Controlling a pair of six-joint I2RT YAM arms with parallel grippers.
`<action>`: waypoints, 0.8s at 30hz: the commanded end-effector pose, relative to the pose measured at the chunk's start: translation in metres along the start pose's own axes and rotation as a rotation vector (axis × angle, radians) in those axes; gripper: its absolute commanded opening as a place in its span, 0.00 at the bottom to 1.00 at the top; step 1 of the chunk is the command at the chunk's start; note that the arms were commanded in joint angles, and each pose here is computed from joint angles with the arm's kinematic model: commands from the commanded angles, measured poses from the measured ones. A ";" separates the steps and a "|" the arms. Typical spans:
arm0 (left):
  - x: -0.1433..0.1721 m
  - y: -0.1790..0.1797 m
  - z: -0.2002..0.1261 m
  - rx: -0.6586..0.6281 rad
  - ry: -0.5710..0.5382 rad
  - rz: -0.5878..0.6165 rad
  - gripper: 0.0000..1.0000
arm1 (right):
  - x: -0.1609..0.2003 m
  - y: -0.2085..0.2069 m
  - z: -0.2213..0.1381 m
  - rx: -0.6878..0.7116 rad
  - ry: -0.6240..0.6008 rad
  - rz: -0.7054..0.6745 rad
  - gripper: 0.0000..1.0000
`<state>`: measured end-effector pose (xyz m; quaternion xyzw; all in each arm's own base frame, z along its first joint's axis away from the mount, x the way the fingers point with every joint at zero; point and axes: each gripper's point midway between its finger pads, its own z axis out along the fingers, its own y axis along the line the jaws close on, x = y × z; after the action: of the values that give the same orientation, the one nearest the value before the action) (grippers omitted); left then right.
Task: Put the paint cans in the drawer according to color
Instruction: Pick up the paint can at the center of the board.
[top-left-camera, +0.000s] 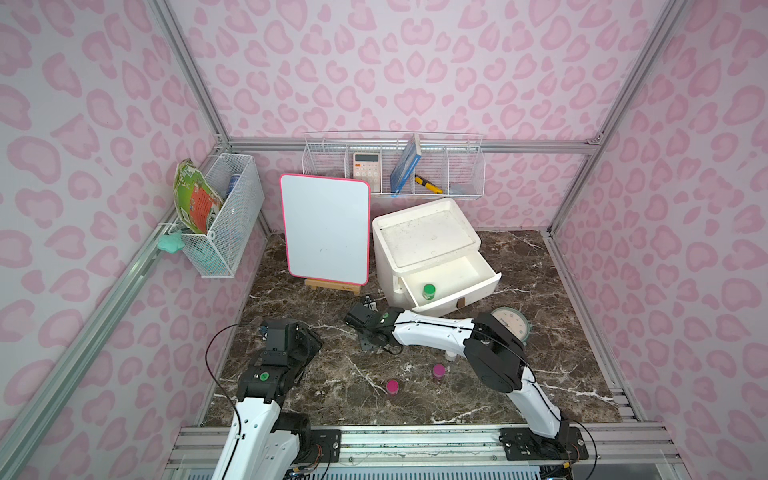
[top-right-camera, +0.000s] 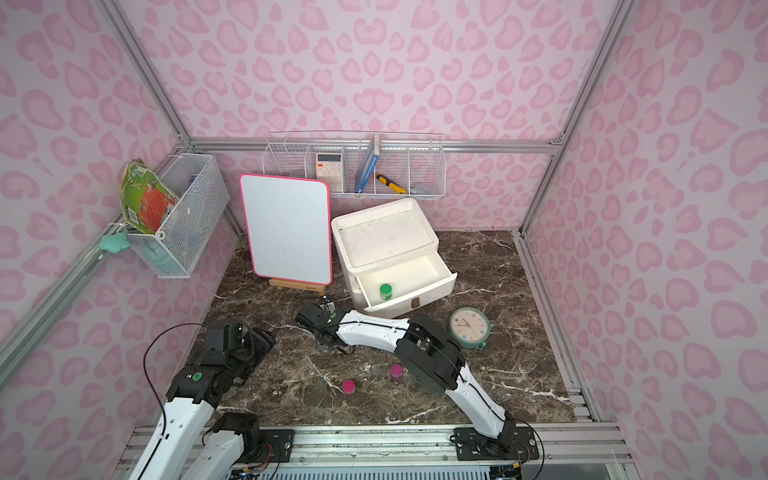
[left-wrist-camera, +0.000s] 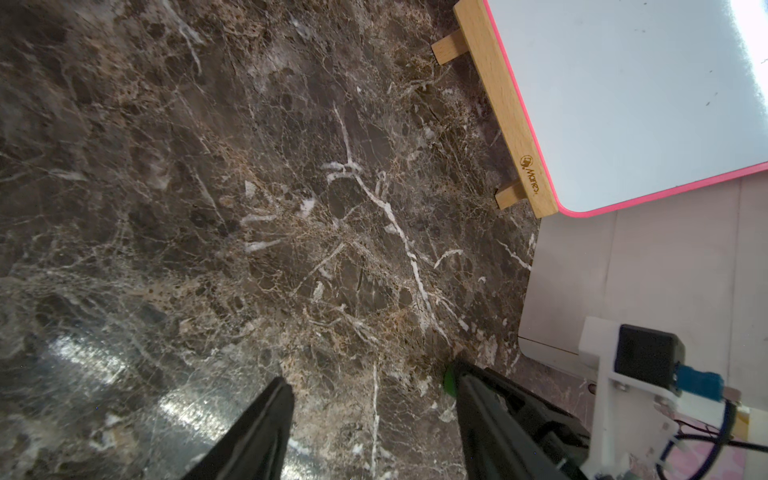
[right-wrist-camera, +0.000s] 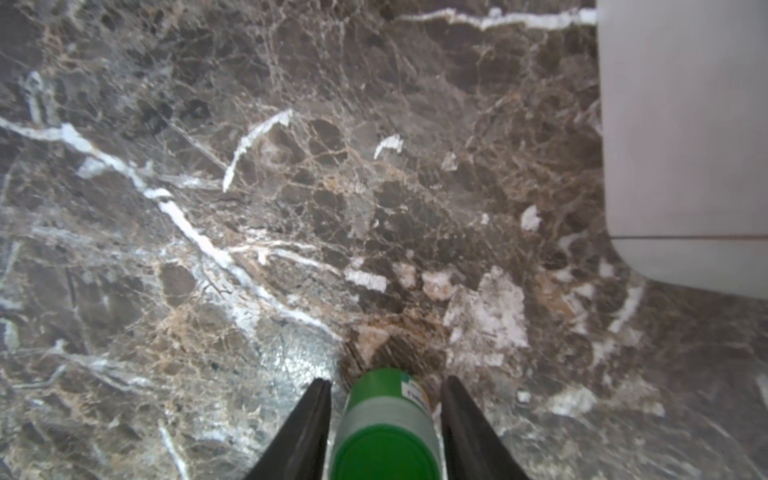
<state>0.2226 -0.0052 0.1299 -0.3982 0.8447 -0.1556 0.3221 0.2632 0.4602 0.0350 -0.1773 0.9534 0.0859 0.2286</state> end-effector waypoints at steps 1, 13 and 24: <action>-0.005 -0.006 -0.002 0.018 -0.015 0.010 0.68 | 0.000 -0.002 -0.001 0.030 -0.005 -0.003 0.42; -0.008 -0.009 -0.006 0.022 -0.020 0.024 0.67 | -0.009 0.009 -0.030 0.030 -0.046 -0.047 0.24; -0.015 -0.033 -0.019 0.083 -0.004 0.116 0.70 | -0.064 -0.010 -0.186 -0.109 -0.195 -0.136 0.14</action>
<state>0.2316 -0.0067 0.1599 -0.3632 0.8495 -0.1578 0.3487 0.2436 0.4461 0.2022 -0.2214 0.9128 0.1511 0.3081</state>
